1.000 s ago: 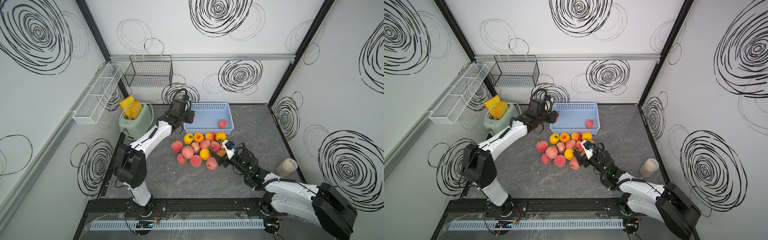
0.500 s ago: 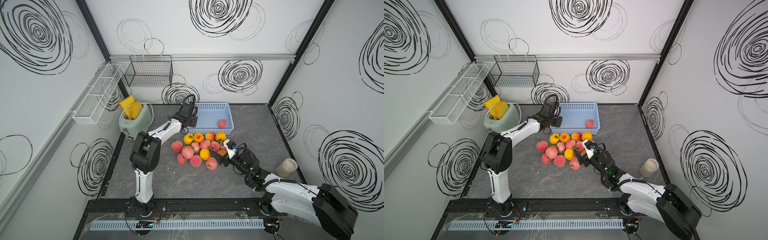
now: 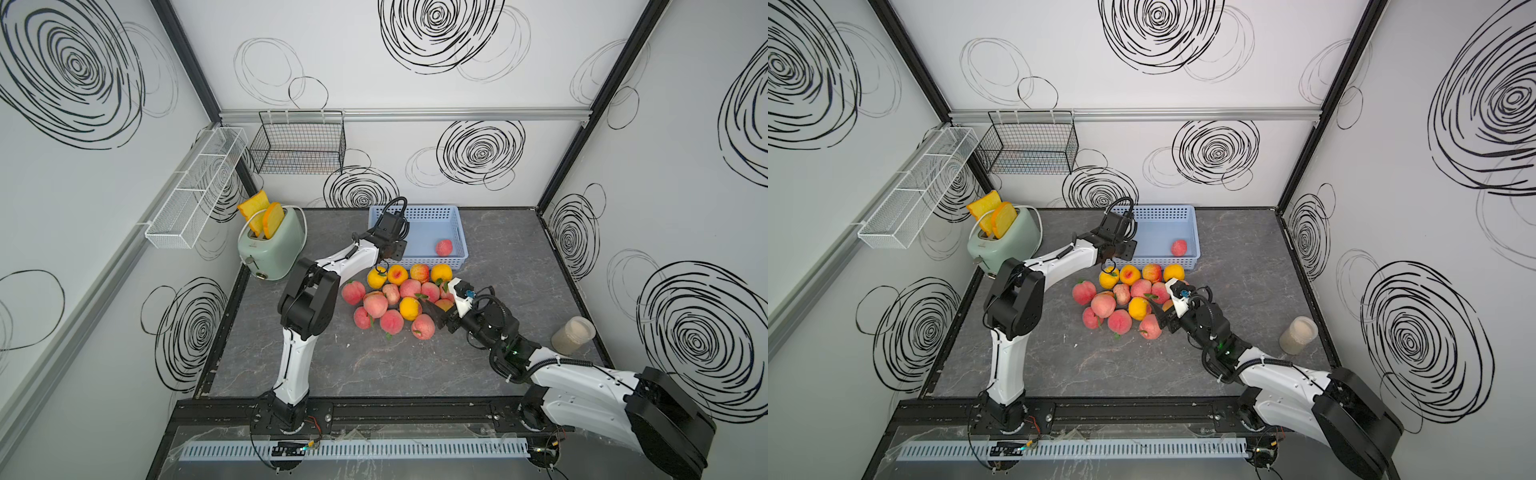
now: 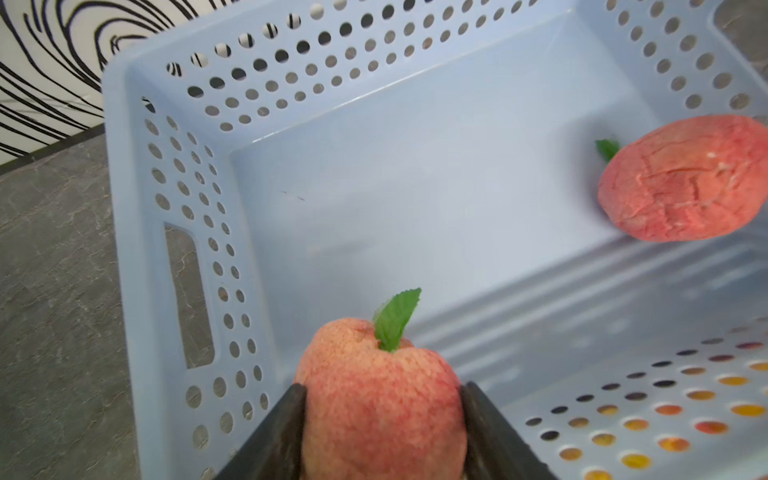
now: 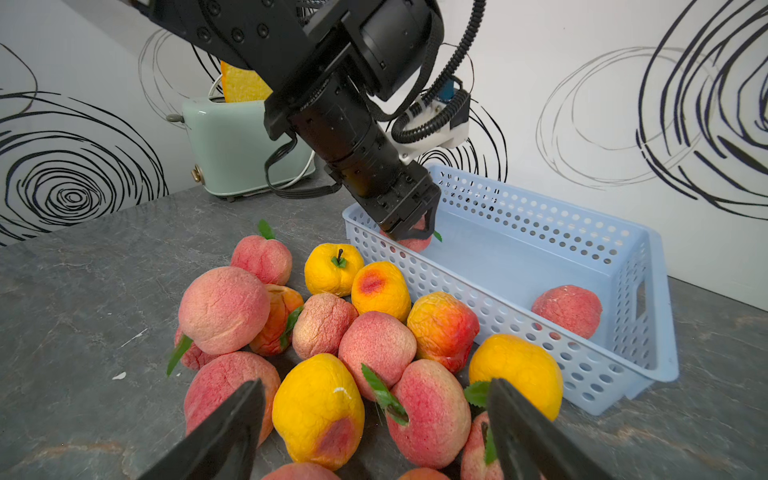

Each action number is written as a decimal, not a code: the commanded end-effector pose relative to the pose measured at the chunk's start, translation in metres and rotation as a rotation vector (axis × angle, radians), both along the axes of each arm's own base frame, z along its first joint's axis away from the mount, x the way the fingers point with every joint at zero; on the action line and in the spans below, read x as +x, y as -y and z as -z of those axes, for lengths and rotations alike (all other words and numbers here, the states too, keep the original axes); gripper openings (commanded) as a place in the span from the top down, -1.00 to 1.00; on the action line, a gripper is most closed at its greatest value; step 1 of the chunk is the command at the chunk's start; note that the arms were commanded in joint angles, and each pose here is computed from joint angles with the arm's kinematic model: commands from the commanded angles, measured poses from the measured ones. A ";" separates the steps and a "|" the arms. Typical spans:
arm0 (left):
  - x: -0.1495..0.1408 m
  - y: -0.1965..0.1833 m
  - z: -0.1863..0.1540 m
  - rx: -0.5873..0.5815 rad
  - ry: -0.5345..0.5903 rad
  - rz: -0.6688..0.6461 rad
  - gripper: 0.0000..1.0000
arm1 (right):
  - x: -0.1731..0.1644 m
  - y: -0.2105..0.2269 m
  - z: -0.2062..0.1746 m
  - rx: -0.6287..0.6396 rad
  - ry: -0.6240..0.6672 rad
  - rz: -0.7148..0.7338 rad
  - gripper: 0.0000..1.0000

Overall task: Put the peaches into the basket
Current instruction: Place the peach in the basket, then pick up the peach from the center of the board.

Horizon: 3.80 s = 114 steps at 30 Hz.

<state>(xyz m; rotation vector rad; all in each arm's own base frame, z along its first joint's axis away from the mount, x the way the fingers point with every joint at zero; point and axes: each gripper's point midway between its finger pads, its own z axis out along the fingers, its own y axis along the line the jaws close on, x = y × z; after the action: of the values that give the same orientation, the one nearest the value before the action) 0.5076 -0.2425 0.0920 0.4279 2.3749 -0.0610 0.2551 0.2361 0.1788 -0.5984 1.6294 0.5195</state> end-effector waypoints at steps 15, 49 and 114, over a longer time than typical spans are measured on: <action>0.008 -0.001 0.010 0.036 -0.006 -0.019 -0.49 | -0.001 0.003 -0.007 0.021 0.028 0.012 -0.74; -0.140 -0.027 -0.142 -0.497 0.100 0.293 -0.65 | 0.024 0.025 0.016 0.026 -0.278 0.198 -0.79; -0.236 0.029 -0.129 -0.545 -0.053 0.669 -0.69 | 0.094 0.073 0.123 0.140 -1.003 0.241 -0.47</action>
<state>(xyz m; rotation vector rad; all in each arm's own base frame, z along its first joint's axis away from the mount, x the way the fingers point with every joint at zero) 0.2718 -0.2681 0.2184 0.9076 2.0666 -0.9932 0.3415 0.1631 0.0506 0.0113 2.5469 0.8328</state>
